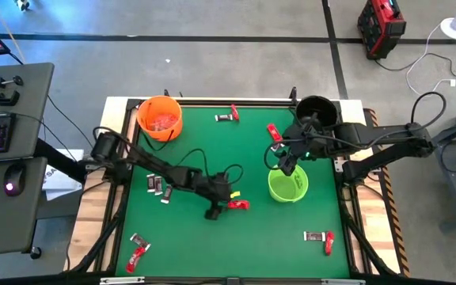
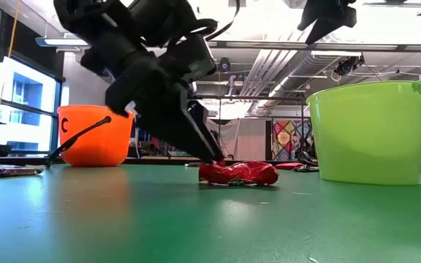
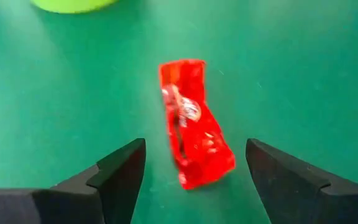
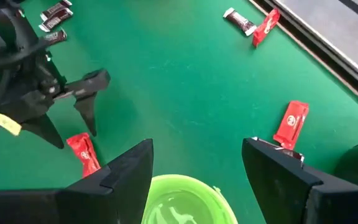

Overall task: Sort candy by brand, put in halloween buckets
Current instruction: Put the red chocolate bar into the green bucket

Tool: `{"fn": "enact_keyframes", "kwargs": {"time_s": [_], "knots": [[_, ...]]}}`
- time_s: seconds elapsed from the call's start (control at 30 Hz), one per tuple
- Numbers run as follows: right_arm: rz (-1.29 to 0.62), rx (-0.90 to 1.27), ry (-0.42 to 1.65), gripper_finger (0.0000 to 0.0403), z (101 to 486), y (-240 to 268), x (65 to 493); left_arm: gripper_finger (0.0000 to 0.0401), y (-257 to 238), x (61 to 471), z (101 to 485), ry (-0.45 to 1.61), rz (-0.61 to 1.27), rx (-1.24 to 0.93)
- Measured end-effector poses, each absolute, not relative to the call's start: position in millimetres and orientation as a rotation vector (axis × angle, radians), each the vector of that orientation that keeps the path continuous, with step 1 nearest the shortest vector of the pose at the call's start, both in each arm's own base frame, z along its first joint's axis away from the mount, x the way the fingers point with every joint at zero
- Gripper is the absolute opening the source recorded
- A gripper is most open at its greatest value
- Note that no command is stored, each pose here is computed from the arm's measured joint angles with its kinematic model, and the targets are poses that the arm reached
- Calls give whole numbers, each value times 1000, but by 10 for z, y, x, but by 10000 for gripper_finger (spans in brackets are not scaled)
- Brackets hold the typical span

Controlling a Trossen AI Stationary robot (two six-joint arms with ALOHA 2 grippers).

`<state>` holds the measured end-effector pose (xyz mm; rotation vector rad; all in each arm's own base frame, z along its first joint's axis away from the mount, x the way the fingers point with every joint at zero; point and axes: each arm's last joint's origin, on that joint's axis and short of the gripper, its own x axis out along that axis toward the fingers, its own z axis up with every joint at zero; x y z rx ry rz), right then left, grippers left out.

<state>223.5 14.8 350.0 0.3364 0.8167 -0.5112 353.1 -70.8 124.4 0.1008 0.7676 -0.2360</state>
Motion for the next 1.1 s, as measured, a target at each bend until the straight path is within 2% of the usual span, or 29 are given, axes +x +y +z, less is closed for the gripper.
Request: {"fn": "enact_keyframes", "kwargs": {"time_s": [0.23,0.33,0.43,0.53,0.6,0.7,0.93,1.1], "knots": [[-522,325,822,238,3495,144,2228,268,-728,3568,1064,789,-257,151],[-544,329,816,238,3494,139,2224,242,-727,3578,1069,777,-239,153],[-557,322,808,238,3497,135,2224,170,-726,3593,1110,745,-233,148],[-561,325,806,238,3497,130,2225,60,-717,3610,1128,728,-225,126],[-562,326,805,238,3497,130,2225,18,-690,3617,1146,725,-206,81],[-561,327,804,238,3498,130,2226,16,-604,3618,1294,687,-180,51],[-601,313,739,238,3528,118,2257,2,-147,3634,1980,420,-73,103],[-624,319,648,238,3584,111,2305,1,83,3829,2408,289,-56,151]]}}
